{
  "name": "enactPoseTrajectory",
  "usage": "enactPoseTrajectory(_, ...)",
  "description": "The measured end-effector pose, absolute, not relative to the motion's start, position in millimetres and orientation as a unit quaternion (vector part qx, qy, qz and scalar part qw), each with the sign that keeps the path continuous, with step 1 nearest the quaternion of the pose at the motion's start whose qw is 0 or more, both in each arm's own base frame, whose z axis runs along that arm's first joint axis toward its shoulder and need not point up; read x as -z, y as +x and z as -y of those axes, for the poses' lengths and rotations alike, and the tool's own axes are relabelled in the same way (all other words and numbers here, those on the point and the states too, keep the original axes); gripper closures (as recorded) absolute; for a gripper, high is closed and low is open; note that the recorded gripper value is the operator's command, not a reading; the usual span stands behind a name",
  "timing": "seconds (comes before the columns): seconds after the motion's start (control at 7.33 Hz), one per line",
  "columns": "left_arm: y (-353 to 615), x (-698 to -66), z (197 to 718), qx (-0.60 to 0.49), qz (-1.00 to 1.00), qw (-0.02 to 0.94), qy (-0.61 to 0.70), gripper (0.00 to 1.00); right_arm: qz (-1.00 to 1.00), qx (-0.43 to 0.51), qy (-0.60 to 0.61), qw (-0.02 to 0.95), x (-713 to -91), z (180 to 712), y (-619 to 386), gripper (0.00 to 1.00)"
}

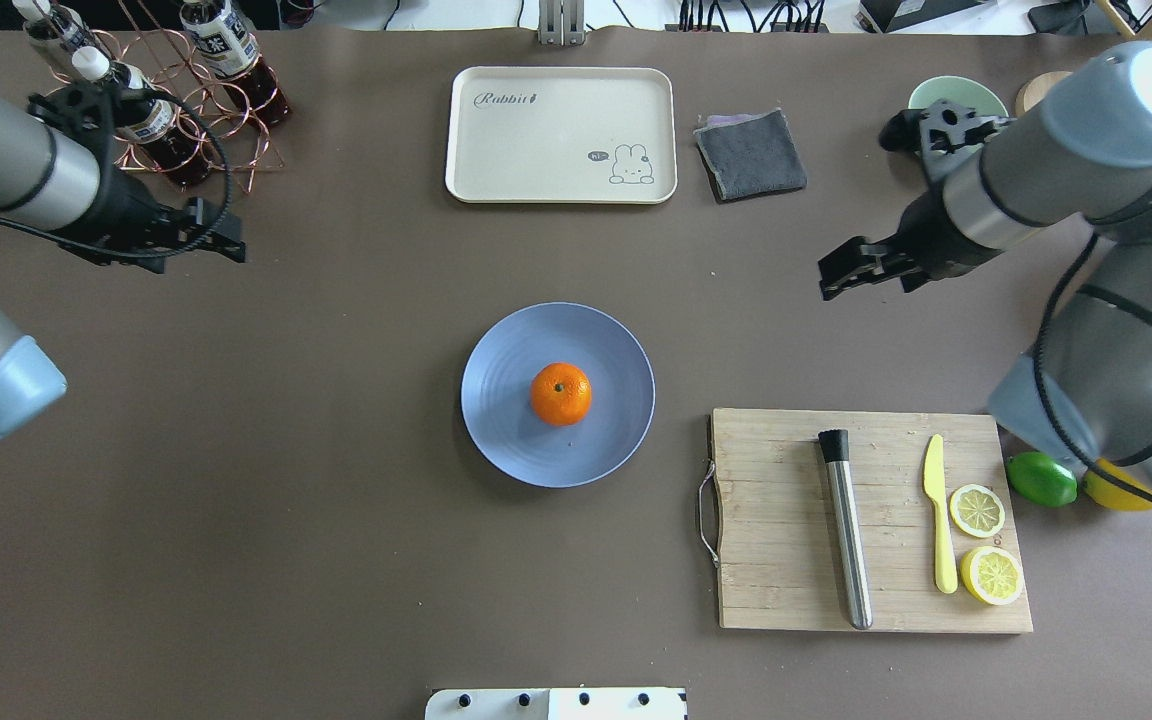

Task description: Pick orange to plate

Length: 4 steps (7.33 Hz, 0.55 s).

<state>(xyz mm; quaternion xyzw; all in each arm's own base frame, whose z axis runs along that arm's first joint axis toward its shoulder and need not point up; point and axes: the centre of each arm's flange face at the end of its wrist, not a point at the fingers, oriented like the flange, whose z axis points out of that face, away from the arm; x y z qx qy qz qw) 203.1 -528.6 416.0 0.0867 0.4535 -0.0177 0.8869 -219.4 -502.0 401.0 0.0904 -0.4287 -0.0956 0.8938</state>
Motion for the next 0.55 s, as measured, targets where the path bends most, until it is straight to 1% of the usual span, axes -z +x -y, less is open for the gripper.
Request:
enactPoseTrajectory(0.27,96.7,-480.0,517.8,-0.027,-0.448,0.887,0.107,0.03,0.414,0.133,0.107,0.894,-492.0,505.1,-99.8,0.0)
enactPoseTrajectory(0.55,10.7,-542.2,495.0,-0.062,-0.433,0.891,0.12,0.03,0.396,0.155,0.114,0.898,-571.9,508.4,-24.2,0.0)
